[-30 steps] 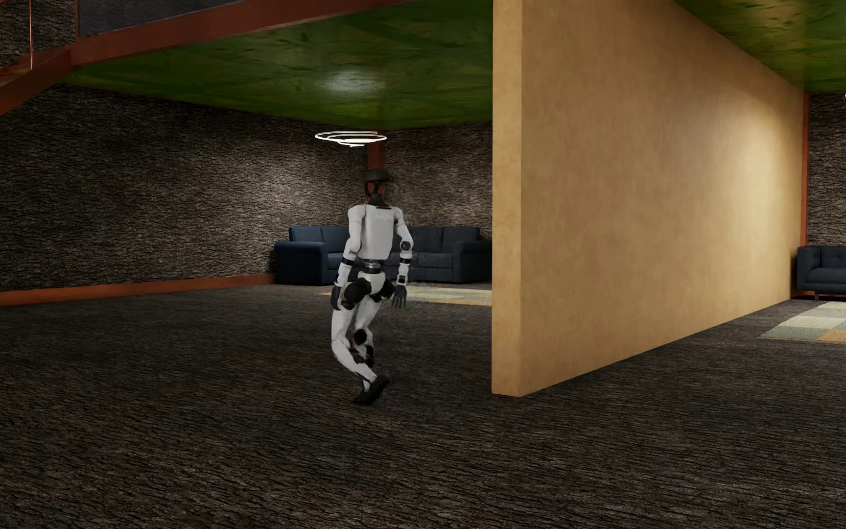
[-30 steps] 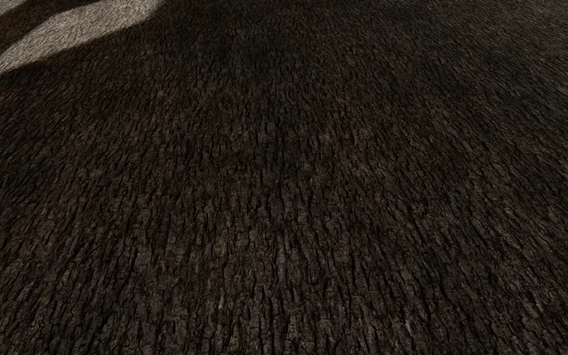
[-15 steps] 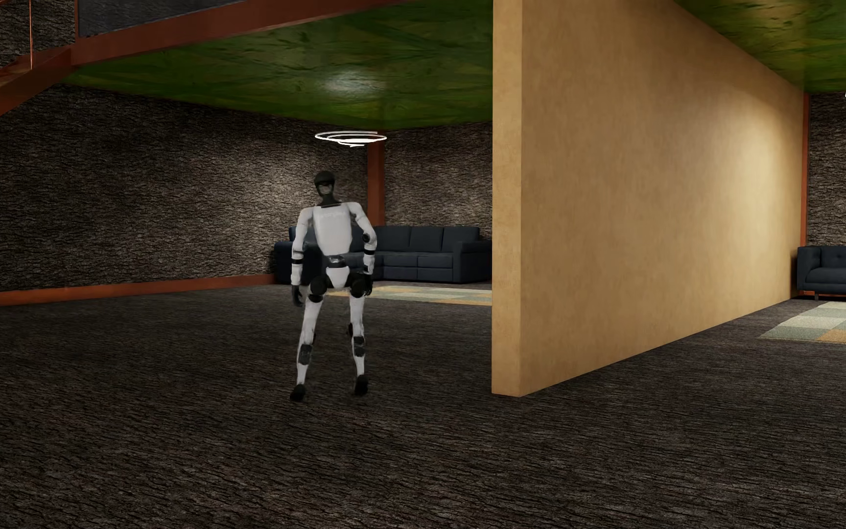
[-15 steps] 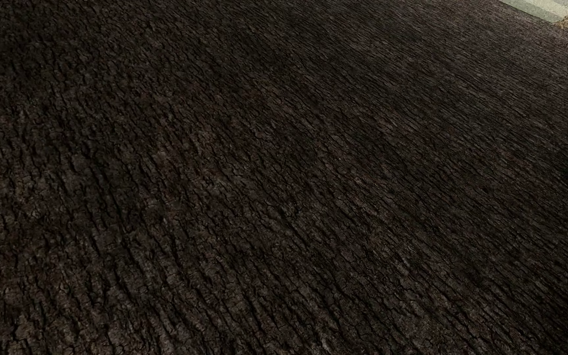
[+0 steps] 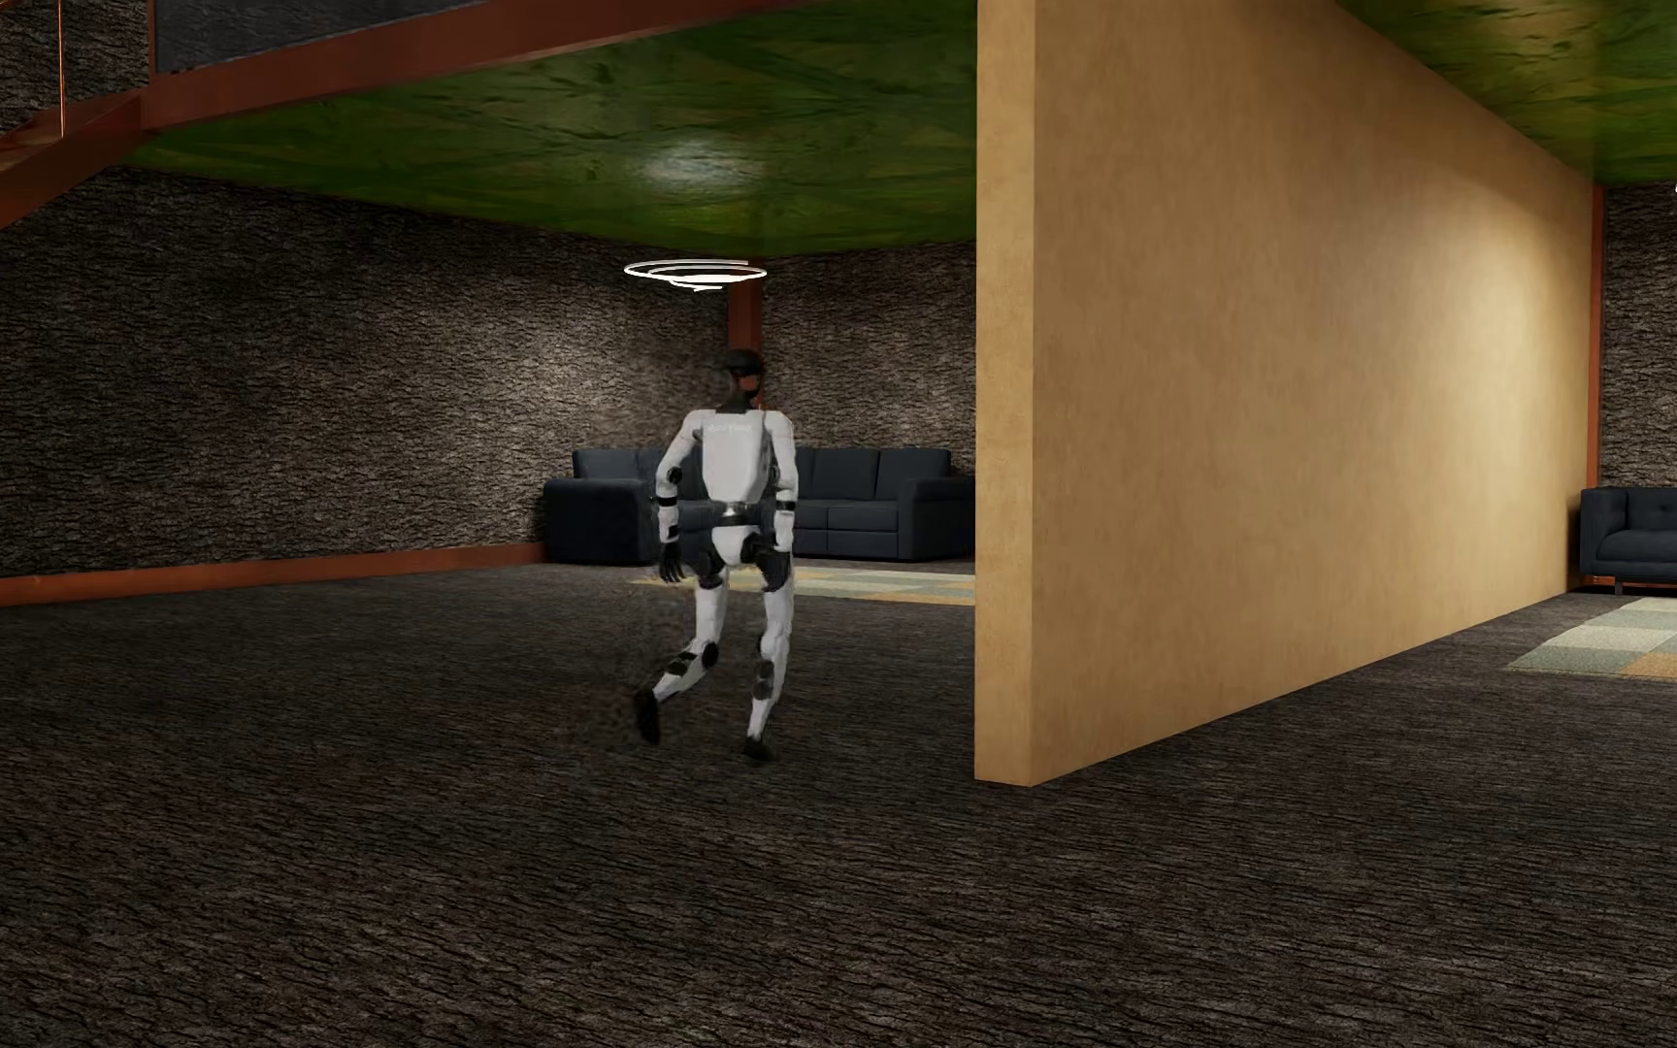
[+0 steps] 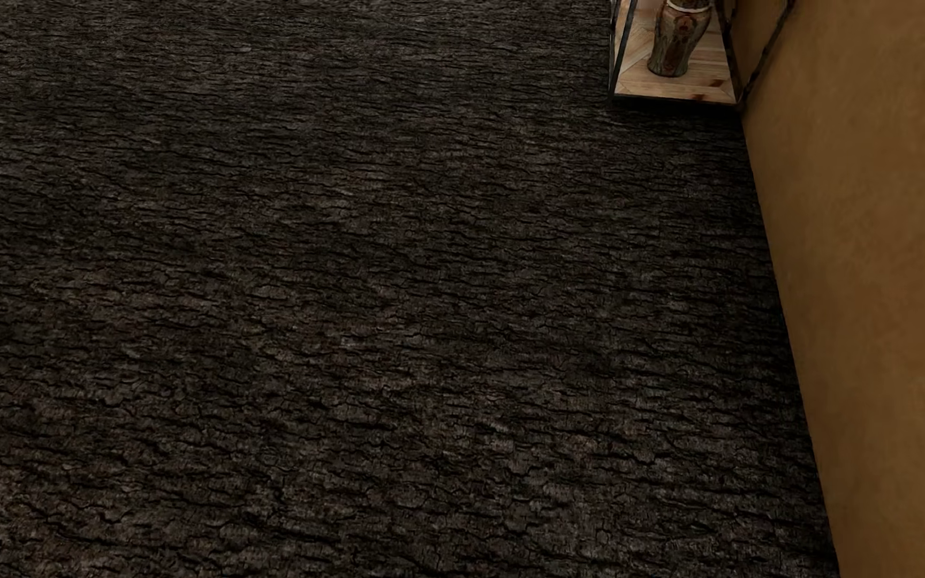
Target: Go around the corner
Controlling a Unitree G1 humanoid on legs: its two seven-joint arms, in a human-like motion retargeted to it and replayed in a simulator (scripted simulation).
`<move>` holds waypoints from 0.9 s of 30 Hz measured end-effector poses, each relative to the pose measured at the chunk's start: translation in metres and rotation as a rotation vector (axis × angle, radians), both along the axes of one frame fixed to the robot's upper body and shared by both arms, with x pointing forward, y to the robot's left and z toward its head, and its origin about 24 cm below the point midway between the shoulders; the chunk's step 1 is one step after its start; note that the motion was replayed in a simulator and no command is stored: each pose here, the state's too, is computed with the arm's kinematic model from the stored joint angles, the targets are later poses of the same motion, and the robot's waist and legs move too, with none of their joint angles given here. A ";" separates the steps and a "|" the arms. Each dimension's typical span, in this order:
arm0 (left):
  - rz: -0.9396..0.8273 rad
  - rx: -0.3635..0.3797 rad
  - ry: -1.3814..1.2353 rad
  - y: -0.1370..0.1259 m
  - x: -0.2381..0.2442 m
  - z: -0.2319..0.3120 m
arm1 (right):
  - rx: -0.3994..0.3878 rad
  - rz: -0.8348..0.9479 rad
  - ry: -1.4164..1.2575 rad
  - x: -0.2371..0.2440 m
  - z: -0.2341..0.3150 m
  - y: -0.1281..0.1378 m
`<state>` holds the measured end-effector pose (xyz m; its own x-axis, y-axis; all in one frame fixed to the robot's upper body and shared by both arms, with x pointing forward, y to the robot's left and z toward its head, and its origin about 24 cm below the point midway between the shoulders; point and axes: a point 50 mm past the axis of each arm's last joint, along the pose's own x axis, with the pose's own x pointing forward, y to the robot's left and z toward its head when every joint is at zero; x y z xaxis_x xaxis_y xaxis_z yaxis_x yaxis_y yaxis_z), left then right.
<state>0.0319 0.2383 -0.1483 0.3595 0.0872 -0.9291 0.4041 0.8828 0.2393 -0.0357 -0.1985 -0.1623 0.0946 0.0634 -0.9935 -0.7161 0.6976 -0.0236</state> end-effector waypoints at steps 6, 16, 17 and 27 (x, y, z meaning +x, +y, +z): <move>-0.037 -0.012 0.254 -0.009 -0.086 -0.004 | 0.086 -0.181 -0.601 0.178 0.048 -0.009; -0.013 -0.070 0.093 -0.028 -0.034 -0.008 | 0.049 -0.174 -0.395 0.122 0.020 -0.005; -0.028 -0.105 0.001 -0.038 -0.008 -0.004 | 0.027 -0.214 -0.335 0.095 0.016 -0.011; 0.049 -0.116 -0.386 -0.027 0.099 0.034 | -0.034 0.011 0.227 -0.079 0.009 0.000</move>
